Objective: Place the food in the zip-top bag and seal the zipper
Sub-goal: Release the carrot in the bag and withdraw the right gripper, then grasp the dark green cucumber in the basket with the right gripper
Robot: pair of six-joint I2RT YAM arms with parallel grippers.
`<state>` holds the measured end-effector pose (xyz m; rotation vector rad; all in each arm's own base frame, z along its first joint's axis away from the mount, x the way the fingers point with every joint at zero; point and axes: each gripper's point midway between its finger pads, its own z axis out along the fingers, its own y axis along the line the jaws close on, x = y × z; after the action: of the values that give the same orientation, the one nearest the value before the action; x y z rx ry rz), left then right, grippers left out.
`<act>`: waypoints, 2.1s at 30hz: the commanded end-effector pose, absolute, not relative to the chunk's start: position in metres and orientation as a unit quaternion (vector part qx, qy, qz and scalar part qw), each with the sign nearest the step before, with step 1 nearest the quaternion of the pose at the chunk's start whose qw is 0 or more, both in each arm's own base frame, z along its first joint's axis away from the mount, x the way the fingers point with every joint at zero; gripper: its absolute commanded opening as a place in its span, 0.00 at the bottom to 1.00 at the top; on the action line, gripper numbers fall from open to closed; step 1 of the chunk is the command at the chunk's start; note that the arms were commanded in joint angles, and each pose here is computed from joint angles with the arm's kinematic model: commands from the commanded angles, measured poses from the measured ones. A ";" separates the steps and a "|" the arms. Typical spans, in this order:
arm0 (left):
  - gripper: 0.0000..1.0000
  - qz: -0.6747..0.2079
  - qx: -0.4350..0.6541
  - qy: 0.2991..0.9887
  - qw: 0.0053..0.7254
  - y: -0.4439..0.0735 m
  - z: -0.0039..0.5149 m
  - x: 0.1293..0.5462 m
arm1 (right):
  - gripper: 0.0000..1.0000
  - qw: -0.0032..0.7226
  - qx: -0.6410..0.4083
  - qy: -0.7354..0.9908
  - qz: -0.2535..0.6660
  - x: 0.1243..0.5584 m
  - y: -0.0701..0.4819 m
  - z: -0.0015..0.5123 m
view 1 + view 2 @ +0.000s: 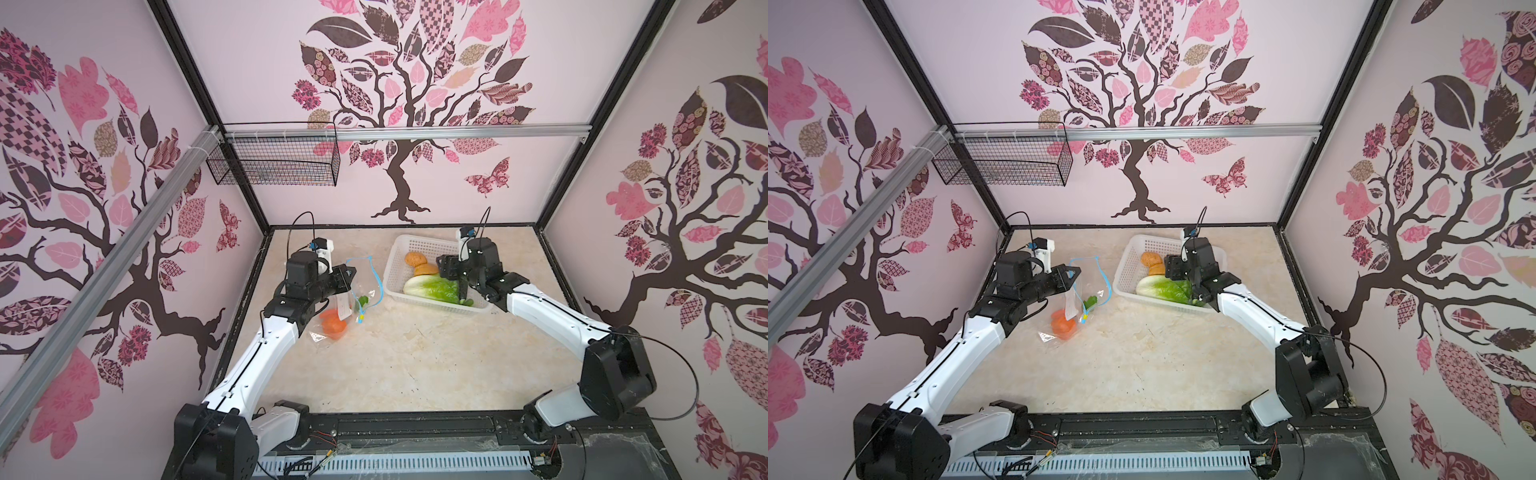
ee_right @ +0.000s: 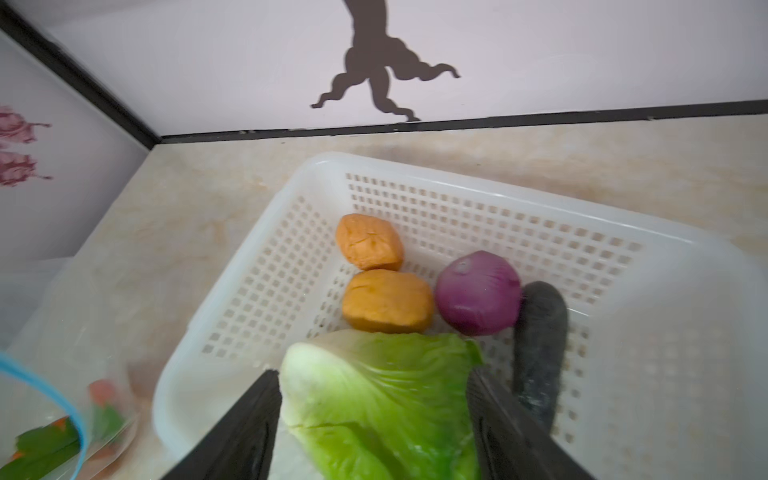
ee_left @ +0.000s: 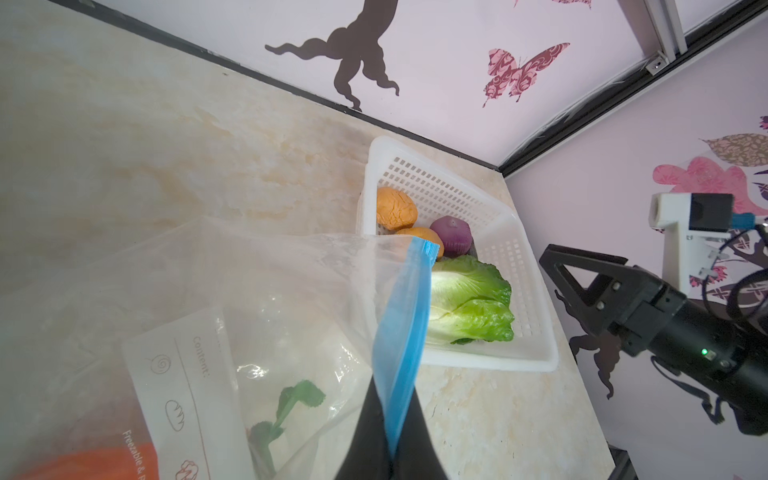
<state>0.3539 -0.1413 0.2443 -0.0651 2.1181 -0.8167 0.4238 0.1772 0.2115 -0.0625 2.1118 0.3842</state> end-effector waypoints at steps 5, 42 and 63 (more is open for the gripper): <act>0.00 -0.364 0.001 0.846 0.389 -0.159 0.238 0.354 | 0.75 0.457 0.013 0.885 0.091 0.437 0.127 0.198; 0.00 -0.361 0.010 0.848 0.388 -0.163 0.240 0.351 | 0.54 0.292 0.068 0.954 0.015 0.479 0.093 0.031; 0.00 -0.356 0.011 0.846 0.397 -0.161 0.244 0.350 | 0.27 0.377 0.067 0.923 0.038 0.493 0.090 0.098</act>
<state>0.3497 -0.1604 0.2252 -0.0076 2.1912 -0.9117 0.4803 0.0944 0.0474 0.1767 2.4851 0.0832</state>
